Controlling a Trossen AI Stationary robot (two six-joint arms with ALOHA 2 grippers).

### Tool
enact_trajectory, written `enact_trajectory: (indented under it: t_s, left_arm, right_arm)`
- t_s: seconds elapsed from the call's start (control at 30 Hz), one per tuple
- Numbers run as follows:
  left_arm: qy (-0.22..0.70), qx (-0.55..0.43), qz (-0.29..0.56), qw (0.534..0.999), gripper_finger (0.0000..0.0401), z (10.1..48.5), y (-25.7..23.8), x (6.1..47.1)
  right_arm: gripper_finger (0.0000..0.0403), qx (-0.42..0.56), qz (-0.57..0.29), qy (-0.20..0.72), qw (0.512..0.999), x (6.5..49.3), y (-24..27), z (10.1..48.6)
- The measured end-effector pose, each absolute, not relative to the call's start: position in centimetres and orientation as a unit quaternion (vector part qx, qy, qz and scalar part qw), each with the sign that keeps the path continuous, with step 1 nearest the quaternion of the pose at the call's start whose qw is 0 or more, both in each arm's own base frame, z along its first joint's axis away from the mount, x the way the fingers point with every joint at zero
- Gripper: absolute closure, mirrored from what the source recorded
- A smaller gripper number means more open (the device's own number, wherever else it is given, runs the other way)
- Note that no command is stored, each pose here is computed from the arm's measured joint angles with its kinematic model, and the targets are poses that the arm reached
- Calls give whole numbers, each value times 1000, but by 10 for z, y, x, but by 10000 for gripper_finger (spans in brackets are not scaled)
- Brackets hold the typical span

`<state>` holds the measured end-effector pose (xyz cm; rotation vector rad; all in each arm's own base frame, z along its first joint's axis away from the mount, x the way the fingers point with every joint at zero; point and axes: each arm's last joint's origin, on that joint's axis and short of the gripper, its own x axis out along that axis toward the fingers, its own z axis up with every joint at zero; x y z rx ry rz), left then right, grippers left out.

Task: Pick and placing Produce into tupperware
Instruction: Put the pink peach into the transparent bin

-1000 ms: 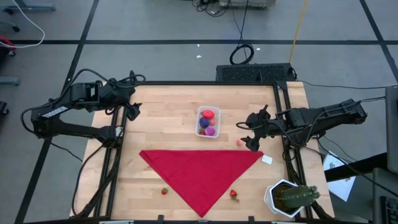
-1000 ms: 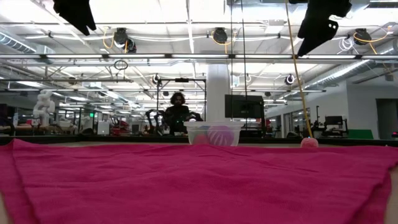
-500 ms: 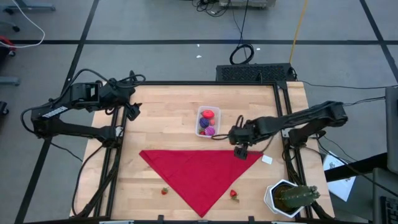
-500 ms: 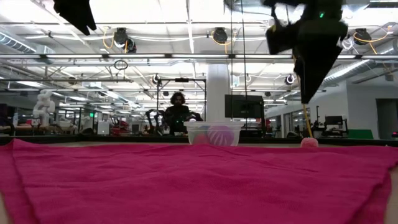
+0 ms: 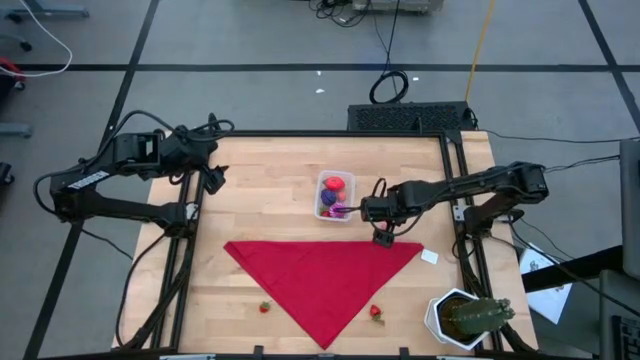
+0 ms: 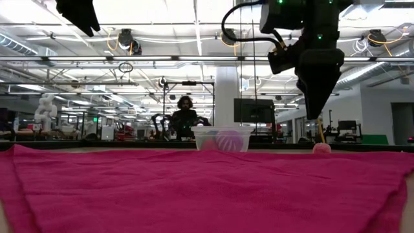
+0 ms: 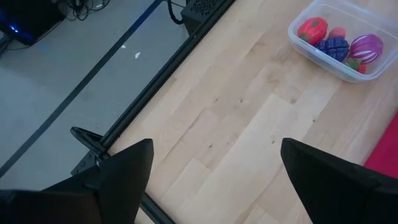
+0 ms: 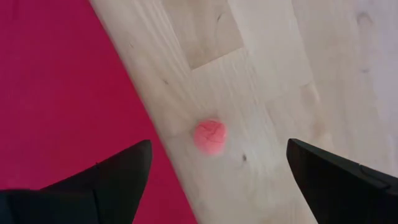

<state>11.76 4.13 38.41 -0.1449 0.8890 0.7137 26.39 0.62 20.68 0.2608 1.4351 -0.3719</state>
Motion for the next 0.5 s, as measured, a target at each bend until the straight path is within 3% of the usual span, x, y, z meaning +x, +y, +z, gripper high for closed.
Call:
enact_trajectory:
  t_s: [0.5]
  left_arm:
    - [422, -65, 336, 840, 40, 384, 41, 118]
  right_arm:
    - [39, 163, -160, 650, 725, 249, -2, 163]
